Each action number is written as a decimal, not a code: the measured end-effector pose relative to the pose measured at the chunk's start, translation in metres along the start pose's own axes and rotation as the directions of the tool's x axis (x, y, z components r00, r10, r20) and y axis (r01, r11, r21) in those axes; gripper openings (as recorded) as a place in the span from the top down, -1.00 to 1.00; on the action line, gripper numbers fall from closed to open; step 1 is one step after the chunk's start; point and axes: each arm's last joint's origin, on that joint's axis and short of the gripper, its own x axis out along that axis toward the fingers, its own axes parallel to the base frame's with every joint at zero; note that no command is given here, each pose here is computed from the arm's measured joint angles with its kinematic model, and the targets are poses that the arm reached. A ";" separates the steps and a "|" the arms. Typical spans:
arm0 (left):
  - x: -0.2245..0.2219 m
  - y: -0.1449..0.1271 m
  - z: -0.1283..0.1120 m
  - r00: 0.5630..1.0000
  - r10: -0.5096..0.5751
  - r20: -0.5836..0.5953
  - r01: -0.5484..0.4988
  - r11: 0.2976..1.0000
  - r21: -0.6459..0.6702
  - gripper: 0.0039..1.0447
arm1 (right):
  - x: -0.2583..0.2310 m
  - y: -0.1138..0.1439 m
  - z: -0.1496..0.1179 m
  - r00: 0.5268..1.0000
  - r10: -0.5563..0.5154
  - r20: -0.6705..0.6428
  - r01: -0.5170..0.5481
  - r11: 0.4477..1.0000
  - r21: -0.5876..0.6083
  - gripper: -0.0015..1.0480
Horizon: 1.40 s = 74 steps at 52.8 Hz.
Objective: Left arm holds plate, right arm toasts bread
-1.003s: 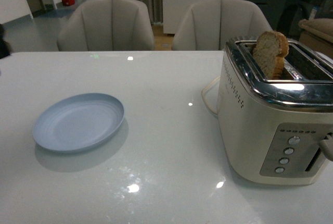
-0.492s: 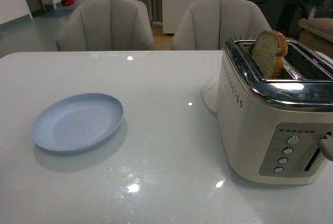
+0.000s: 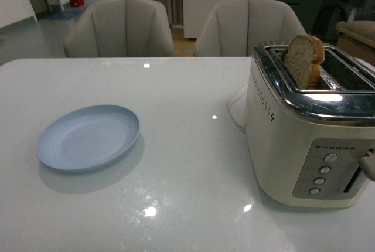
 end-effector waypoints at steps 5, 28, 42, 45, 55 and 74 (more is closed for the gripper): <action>-0.005 0.000 -0.001 1.000 0.000 -0.003 0.000 1.000 0.000 0.97 | 0.000 0.000 0.000 1.000 0.000 0.000 0.000 1.000 0.000 -0.88; -0.025 0.000 0.005 1.000 -0.001 0.019 0.001 1.000 0.000 0.97 | 0.000 0.000 0.000 1.000 0.000 0.000 0.000 1.000 0.000 -0.88; -0.032 0.000 0.006 1.000 -0.001 0.022 0.001 1.000 0.000 0.97 | 0.000 0.000 0.000 1.000 0.000 0.000 0.000 1.000 0.000 -0.88; -0.033 0.000 0.006 1.000 -0.001 0.022 0.001 1.000 0.000 0.97 | 0.000 0.000 0.000 1.000 0.000 0.000 0.000 1.000 0.000 -0.88; -0.037 0.000 0.005 1.000 -0.001 0.022 0.001 1.000 0.000 0.97 | 0.000 0.000 0.000 1.000 0.000 0.000 0.000 1.000 0.000 -0.88; -0.050 0.000 0.002 1.000 -0.002 0.015 0.002 1.000 0.000 0.97 | 0.000 0.000 0.000 1.000 0.000 0.001 0.000 1.000 0.000 -0.88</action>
